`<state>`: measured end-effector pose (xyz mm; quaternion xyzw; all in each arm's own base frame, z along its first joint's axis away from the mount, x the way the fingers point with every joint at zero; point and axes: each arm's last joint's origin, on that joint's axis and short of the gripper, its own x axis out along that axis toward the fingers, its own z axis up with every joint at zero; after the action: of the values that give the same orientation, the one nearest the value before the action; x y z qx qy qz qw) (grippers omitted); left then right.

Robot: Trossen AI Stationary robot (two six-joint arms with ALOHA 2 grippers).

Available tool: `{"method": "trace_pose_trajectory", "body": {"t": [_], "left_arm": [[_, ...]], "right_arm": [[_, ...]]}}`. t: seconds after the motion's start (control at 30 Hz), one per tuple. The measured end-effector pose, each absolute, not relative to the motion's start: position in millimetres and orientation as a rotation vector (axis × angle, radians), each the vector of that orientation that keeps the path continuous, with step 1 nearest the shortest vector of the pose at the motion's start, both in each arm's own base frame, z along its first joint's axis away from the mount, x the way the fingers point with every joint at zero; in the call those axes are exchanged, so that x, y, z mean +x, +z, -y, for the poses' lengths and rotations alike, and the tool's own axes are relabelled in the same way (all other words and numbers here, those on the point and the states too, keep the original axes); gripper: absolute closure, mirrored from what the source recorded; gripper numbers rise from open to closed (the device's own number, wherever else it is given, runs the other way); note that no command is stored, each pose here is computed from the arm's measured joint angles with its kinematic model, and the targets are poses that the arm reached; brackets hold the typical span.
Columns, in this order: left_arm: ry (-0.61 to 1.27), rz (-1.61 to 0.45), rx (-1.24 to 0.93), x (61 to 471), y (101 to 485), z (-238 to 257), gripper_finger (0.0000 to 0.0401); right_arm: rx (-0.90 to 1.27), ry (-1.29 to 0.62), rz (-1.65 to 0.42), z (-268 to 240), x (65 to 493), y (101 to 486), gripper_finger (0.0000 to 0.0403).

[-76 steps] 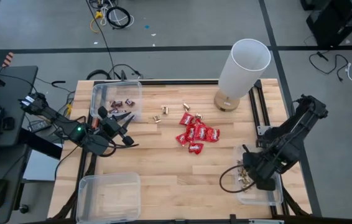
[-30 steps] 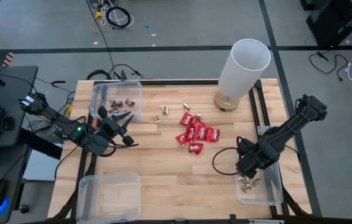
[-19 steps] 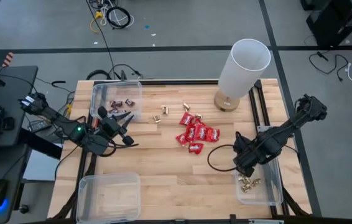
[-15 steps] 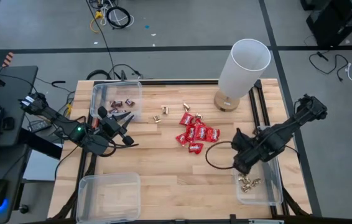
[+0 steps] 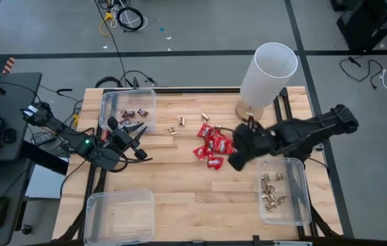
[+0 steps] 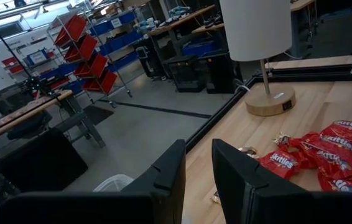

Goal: Sort candy
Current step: Put the gold chocolate into the bottom right transparent bin

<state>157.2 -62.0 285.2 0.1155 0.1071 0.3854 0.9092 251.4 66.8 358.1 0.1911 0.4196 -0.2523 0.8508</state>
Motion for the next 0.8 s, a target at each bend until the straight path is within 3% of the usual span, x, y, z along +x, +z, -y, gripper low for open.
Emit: {"method": "trace_pose_trajectory", "body": {"t": [0.33, 0.8], "left_arm": [[0.788, -0.242, 0.26, 156.2, 282.6, 61.5, 0.0319], [0.783, -0.244, 0.249, 155.8, 281.3, 61.3, 0.0319]], "right_arm": [[0.276, -0.444, -0.714, -9.8, 325.7, 343.8, 0.0399], [0.297, -0.651, -0.717, 78.7, 362.0, 301.5, 0.04]]}}
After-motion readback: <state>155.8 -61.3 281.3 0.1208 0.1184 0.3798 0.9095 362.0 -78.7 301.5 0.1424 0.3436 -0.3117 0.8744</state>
